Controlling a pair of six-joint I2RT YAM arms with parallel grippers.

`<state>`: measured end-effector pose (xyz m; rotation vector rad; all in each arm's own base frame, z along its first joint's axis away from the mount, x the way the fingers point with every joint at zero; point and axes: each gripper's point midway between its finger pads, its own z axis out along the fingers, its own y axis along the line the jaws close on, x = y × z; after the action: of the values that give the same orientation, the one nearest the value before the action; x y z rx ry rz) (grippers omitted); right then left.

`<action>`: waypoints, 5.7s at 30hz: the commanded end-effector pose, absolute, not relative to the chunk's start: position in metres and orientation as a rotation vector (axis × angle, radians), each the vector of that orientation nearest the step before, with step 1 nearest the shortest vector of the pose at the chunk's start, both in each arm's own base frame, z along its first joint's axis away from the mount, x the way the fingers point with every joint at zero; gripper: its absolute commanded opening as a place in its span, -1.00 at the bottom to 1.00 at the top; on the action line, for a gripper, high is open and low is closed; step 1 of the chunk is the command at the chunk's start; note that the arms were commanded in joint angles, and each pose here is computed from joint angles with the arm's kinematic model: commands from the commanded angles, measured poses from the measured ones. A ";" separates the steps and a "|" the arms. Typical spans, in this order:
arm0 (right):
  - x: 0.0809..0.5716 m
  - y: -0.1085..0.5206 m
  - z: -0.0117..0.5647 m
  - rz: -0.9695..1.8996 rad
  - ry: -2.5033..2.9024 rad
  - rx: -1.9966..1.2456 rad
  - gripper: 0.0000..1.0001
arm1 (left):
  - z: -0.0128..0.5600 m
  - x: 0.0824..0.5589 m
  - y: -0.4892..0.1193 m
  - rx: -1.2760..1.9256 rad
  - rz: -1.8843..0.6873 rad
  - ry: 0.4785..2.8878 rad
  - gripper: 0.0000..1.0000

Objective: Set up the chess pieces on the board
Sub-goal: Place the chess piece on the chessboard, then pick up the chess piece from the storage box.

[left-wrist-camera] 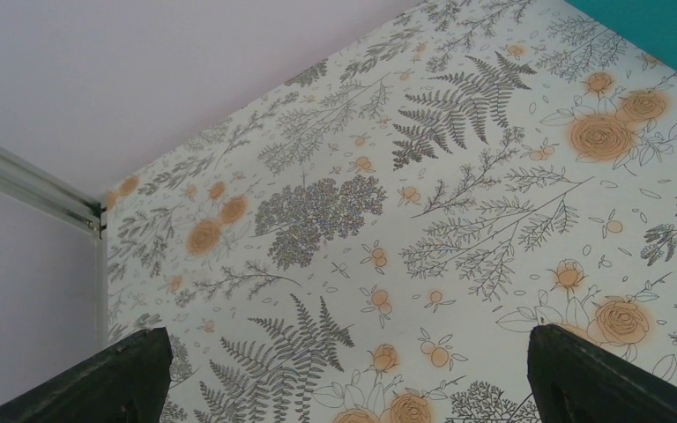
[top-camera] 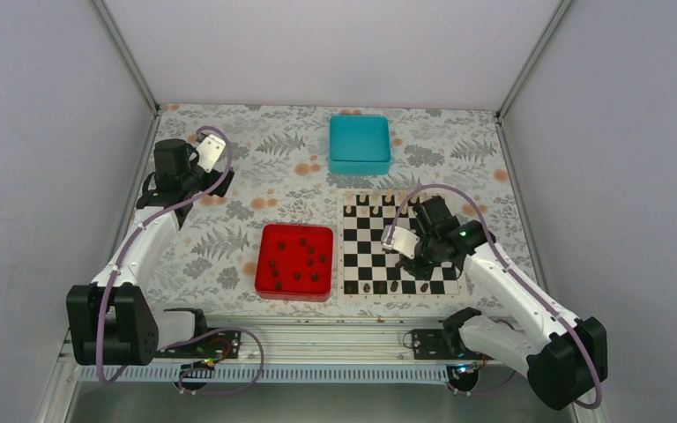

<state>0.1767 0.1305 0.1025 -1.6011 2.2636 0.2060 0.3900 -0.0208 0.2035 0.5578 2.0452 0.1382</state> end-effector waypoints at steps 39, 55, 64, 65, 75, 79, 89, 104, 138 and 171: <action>0.149 0.103 0.056 0.190 2.230 -1.946 -0.92 | 0.202 0.397 -0.011 0.532 0.183 2.067 1.00; 0.147 0.106 0.044 0.240 2.254 -1.939 -0.92 | 0.199 0.398 -0.012 0.536 0.179 2.073 1.00; 0.146 0.102 0.047 0.223 2.277 -1.937 -0.84 | 0.198 0.397 -0.011 0.538 0.181 2.075 1.00; 0.145 0.102 0.047 0.222 2.281 -1.939 -0.85 | 0.198 0.397 -0.011 0.538 0.181 2.075 1.00; 0.143 0.099 0.049 0.214 2.305 -1.938 -0.80 | 0.197 0.398 -0.012 0.539 0.178 2.074 1.00; 0.147 0.098 0.052 0.189 2.304 -1.926 -0.58 | 0.197 0.397 -0.011 0.536 0.182 2.074 1.00; 0.170 0.106 0.098 0.115 2.220 -1.850 -0.06 | 0.197 0.397 -0.011 0.535 0.186 2.070 1.00; 0.249 0.239 0.204 0.239 1.948 -1.832 0.34 | 0.202 0.394 -0.010 0.534 0.201 2.056 1.00; 0.150 0.345 0.046 0.320 1.976 -2.333 -0.38 | 0.203 0.395 -0.008 0.523 0.208 2.052 1.00; 0.193 0.304 0.141 0.234 1.978 -2.038 -0.90 | 0.205 0.394 -0.009 0.523 0.204 2.048 1.00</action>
<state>0.1685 0.3359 0.0978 -2.1937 1.9254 0.2748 0.3924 -0.0104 0.1927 0.5307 2.0908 0.1947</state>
